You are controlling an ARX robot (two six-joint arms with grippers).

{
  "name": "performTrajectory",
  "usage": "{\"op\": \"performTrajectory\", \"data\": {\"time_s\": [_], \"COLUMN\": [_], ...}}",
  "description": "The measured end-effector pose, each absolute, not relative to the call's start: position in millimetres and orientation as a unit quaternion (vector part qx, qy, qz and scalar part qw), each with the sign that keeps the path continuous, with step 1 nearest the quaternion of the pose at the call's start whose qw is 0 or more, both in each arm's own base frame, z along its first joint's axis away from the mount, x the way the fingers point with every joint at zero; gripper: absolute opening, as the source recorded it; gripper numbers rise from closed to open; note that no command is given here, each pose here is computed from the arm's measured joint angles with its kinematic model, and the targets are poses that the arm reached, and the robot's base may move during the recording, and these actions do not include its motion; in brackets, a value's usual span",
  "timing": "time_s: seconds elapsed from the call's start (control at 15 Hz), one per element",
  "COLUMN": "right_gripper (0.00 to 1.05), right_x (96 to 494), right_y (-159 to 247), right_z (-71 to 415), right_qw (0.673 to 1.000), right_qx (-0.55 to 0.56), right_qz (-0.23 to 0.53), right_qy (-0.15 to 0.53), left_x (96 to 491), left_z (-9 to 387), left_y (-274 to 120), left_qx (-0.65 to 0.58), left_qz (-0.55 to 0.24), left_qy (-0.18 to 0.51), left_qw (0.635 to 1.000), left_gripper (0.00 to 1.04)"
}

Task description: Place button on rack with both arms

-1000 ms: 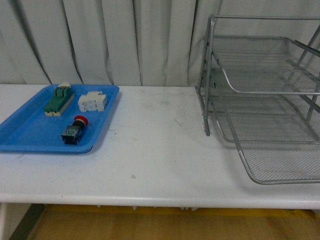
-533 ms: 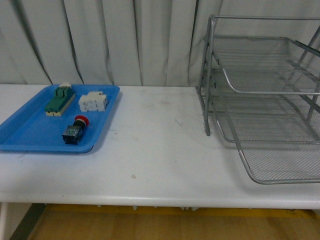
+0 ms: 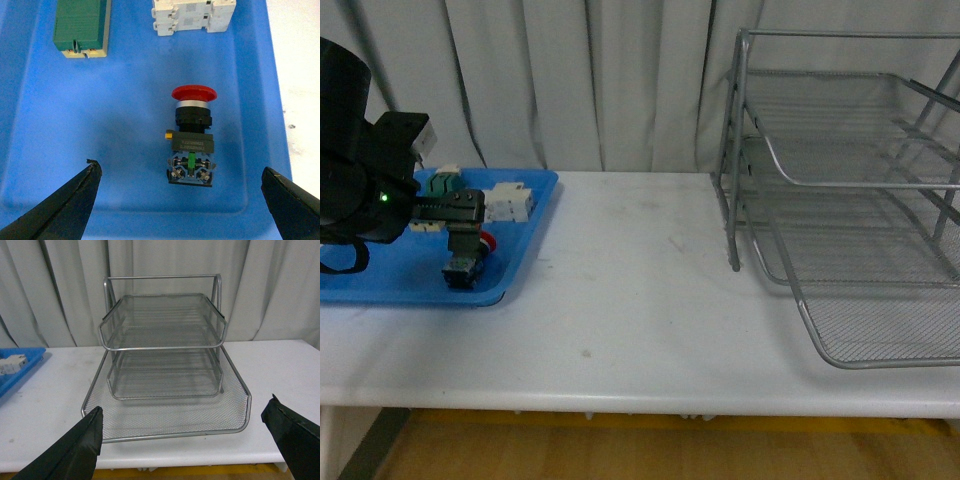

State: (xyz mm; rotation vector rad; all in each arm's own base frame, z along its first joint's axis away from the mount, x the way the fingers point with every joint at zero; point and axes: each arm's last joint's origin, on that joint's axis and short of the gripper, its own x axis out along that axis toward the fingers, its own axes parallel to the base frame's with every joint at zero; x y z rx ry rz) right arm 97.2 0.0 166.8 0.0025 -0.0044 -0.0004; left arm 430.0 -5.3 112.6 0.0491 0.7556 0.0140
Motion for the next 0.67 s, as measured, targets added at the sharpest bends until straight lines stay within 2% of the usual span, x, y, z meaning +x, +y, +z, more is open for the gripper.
{"op": "performTrajectory", "data": {"time_s": [0.67], "right_gripper": [0.98], "right_x": [97], "right_y": [0], "right_z": [167], "right_qw": [1.000], "right_qx": [0.001], "right_qz": [0.000], "right_qy": [-0.002], "left_x": [455], "left_z": [76], "left_y": [-7], "left_qx": [0.030], "left_qz": [0.004], "left_qy": [0.398], "left_qw": [0.917], "left_gripper": [0.98]}}
